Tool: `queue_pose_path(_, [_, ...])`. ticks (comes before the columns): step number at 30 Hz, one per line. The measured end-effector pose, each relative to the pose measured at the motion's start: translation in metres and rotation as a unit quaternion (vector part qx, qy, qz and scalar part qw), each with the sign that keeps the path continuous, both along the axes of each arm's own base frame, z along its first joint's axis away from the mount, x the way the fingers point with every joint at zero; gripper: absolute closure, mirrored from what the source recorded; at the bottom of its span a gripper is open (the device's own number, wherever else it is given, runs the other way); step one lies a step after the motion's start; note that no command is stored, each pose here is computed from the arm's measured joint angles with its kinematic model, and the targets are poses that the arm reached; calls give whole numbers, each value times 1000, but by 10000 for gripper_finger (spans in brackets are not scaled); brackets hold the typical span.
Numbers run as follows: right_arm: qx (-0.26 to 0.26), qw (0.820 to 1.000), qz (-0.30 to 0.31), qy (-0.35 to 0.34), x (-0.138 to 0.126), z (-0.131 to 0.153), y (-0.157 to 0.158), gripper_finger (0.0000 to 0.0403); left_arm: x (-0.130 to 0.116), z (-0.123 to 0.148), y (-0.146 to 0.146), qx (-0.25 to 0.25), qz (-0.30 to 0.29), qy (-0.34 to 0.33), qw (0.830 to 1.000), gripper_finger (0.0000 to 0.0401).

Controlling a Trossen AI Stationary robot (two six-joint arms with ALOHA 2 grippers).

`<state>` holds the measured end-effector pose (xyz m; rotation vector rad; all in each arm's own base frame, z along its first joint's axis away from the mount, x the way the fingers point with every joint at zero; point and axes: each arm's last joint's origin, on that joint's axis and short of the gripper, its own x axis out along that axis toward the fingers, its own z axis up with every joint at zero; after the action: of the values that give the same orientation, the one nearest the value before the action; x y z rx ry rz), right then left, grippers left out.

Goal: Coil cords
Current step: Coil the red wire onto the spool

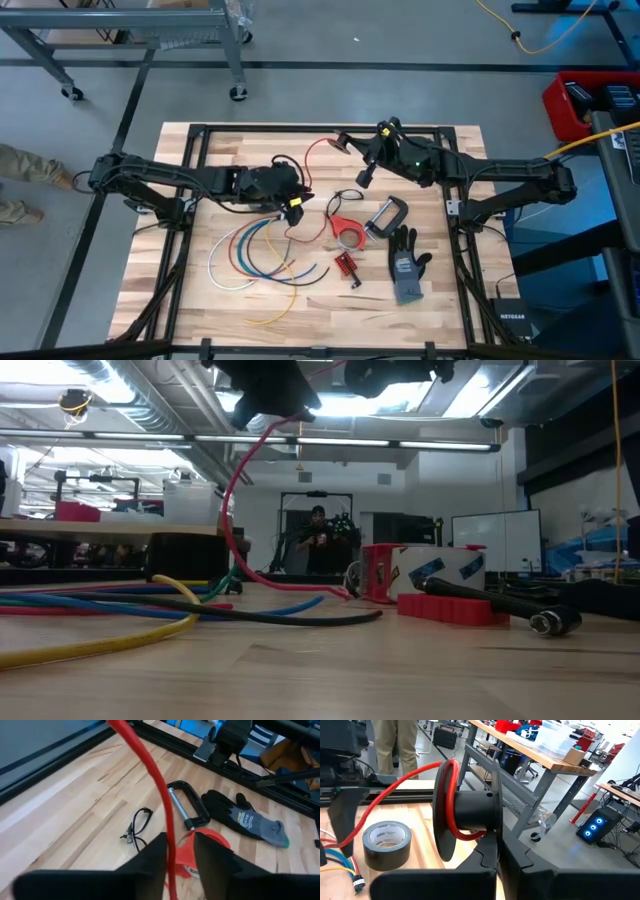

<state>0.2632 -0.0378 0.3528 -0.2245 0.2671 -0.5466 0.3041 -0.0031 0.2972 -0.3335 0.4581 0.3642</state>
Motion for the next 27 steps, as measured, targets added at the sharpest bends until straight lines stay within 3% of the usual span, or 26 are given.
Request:
queue_pose_path(5, [9, 1000, -2, -12, 0, 1, 0, 400, 0, 0, 0, -7, 5, -3, 1000, 392])
queue_pose_path(8, [17, 999, 6, -29, 1, 3, 0, 400, 4, -2, 0, -14, 10, -12, 1000, 389])
queue_pose_path(15, [37, 993, 90, -72, 4, 10, 5, 400, 19, -17, 2, -1, 7, -5, 1000, 395])
queue_pose_path(27, [53, 979, 134, -146, 6, 23, 7, 400, 38, -26, 11, -6, 17, -43, 999, 398])
